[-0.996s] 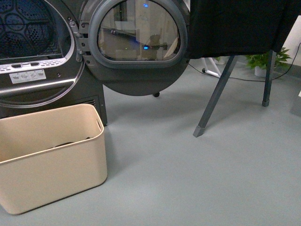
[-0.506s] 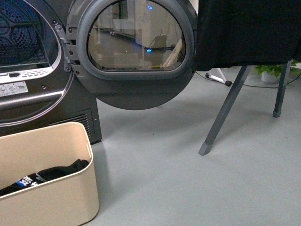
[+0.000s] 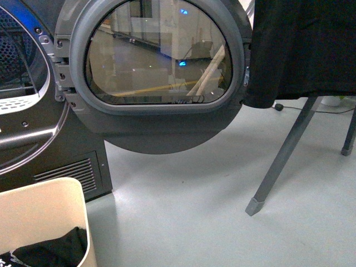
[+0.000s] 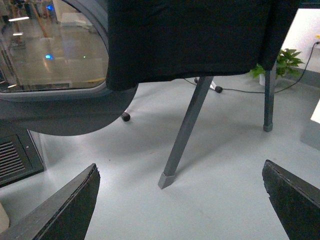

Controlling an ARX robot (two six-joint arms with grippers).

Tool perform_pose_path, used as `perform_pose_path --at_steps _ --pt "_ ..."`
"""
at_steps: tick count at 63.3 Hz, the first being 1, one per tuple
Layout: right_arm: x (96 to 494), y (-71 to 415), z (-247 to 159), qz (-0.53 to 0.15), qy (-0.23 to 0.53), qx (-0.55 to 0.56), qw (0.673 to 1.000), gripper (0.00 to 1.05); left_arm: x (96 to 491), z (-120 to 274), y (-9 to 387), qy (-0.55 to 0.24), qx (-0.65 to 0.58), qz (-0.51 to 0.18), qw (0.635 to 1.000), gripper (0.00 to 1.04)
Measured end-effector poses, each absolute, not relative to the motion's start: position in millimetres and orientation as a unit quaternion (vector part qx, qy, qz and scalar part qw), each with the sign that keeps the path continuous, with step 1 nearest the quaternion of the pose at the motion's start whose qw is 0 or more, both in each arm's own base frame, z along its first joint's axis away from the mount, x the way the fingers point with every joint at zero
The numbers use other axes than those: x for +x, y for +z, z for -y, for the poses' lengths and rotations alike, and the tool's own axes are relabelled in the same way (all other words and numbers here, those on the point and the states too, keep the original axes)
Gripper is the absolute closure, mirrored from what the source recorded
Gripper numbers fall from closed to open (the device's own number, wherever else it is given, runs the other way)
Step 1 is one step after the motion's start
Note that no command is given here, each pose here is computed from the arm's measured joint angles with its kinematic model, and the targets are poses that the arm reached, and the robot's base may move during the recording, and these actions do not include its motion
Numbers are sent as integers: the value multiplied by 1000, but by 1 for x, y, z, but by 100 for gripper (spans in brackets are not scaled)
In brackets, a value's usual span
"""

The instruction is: Move hamper under clothes hanger

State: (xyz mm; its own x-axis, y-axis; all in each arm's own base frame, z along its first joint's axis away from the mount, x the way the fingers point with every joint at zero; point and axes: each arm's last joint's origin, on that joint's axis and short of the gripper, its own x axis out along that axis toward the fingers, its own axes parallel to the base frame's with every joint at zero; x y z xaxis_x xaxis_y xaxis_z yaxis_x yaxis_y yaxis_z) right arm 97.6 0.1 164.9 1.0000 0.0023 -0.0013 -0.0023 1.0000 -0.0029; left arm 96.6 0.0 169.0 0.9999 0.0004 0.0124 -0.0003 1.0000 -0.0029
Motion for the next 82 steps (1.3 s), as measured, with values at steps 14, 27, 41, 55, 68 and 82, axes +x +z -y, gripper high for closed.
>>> perform_pose_path --at_steps 14,27,41,55,68,82 --pt "98 165 0 -1 -2 -1 1000 8 97 0 169 -2 -1 6 1000 7" --pt "98 165 0 -1 0 -1 1000 8 97 0 169 0 -1 6 1000 7" --pt "98 165 0 -1 0 -1 1000 8 97 0 169 -1 -1 6 1000 7" --pt "98 165 0 -1 2 -1 1000 8 97 0 169 1 -1 7 1000 7" --pt "98 165 0 -1 1 -1 1000 8 97 0 169 0 -1 6 1000 7" --pt "119 176 12 -72 71 51 994 8 128 -10 183 -8 -23 -76 997 7"
